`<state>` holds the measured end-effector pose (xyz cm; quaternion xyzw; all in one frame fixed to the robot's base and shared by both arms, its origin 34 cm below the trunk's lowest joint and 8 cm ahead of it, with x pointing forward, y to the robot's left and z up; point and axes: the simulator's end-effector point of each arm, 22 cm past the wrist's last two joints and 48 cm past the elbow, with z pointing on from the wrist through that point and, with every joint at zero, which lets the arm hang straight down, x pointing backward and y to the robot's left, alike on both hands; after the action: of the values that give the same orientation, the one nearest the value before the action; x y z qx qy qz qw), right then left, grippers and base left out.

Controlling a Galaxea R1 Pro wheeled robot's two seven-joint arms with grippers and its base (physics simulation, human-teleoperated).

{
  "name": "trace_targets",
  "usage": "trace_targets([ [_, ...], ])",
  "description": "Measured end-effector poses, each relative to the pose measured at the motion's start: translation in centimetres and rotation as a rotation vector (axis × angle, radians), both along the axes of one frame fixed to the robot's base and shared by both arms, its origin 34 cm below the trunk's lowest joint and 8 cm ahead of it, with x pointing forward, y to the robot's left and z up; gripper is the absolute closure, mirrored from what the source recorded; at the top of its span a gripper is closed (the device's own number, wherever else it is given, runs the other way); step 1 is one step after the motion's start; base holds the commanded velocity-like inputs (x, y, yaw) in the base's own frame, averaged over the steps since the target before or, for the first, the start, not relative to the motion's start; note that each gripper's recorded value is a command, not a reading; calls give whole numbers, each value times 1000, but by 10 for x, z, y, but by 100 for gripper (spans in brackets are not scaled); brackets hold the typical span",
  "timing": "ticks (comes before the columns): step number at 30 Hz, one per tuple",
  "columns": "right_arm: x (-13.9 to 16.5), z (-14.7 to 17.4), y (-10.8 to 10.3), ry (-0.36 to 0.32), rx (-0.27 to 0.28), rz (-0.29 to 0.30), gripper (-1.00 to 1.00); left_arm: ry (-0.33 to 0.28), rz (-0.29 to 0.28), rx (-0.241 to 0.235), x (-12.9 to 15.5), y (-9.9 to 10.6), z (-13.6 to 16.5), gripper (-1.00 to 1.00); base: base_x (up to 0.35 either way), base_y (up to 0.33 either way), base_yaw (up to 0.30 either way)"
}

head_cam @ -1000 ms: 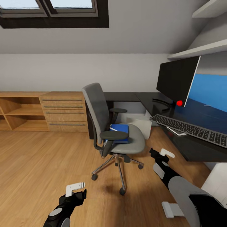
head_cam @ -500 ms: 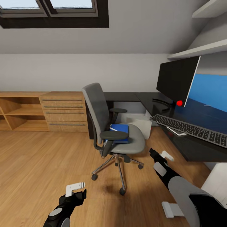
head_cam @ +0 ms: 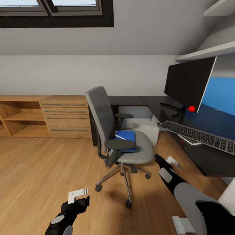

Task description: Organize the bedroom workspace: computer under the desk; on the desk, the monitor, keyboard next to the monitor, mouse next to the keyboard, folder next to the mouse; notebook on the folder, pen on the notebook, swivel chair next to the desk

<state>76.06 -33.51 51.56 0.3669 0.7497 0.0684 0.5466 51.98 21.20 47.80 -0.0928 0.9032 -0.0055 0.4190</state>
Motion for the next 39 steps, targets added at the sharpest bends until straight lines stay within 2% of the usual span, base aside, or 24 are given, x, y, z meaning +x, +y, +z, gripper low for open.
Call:
trace_targets([
  [11, -1, -1, -1, 1, -2, -2, -100, 0, 2, 0, 0, 1, 0, -100, 301, 29, 0],
  [26, -2, -3, -9, 11, -5, -7, -100, 0, 4, 3, 0, 3, 0, -100, 162, 0, 0],
  [39, -5, -15, 0, 69, 22, 33, -100, 0, 5, 3, 0, 3, 0, -100, 168, 0, 0],
])
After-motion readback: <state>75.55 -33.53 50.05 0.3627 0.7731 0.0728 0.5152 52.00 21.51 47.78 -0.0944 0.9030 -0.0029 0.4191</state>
